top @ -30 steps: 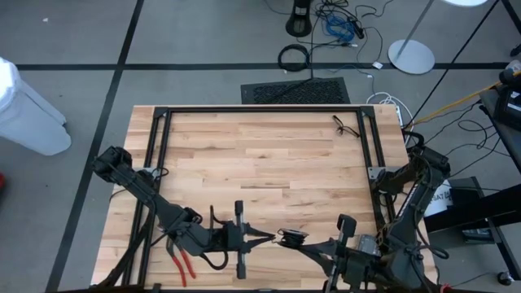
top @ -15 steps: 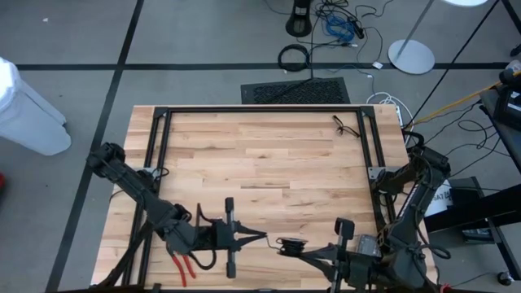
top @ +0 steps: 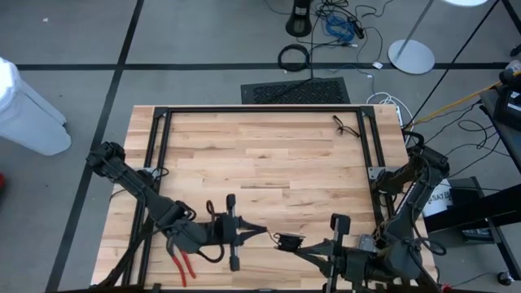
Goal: Coil cords
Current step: Coil the black wire onto the black spool
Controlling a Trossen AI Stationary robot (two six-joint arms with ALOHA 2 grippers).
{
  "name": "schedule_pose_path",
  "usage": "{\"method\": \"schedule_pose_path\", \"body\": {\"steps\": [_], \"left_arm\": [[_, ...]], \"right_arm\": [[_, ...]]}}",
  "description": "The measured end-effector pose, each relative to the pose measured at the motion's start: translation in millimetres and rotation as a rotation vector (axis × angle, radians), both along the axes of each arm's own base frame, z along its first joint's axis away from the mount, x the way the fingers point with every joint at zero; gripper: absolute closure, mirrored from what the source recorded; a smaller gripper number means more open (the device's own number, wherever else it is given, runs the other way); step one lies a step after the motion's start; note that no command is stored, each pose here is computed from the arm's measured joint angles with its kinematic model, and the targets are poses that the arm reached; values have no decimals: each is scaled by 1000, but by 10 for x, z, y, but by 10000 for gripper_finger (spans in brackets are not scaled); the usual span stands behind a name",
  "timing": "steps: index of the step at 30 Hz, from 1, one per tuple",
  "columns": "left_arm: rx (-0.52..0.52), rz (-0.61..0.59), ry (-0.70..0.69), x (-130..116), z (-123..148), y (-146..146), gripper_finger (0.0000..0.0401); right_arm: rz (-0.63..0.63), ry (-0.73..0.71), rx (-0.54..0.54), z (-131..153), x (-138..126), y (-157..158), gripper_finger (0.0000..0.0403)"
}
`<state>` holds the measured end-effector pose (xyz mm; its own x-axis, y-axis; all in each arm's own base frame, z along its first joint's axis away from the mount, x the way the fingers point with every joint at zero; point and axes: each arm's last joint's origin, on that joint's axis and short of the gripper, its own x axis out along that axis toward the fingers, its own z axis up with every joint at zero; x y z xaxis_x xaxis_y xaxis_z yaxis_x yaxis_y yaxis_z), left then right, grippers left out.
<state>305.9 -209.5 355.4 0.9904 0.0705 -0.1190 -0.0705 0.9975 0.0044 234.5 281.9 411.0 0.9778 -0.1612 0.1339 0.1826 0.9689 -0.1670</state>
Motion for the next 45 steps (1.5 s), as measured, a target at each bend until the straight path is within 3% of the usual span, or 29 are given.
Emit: {"method": "schedule_pose_path", "body": {"steps": [7,18,24,29,33,40,45], "left_arm": [[-4,-34,2,-9,0,-23,391],[-16,-157,4,-37,6,-95,323],[21,-216,66,-264,51,-171,304],[20,-152,-4,-460,219,-212,303],[82,-122,-113,-486,332,-273,303],[295,-102,-203,-274,195,-431,303],[310,-49,-223,-211,183,-414,303]], "right_arm": [[-9,14,14,-28,56,-37,402],[-30,39,21,-73,133,-91,402],[-30,46,1,-79,120,-79,402],[-27,53,-8,-87,112,-70,402],[-24,65,-16,-108,116,-68,402],[9,68,-7,-122,171,-99,403],[9,75,-9,-134,175,-100,403]]}}
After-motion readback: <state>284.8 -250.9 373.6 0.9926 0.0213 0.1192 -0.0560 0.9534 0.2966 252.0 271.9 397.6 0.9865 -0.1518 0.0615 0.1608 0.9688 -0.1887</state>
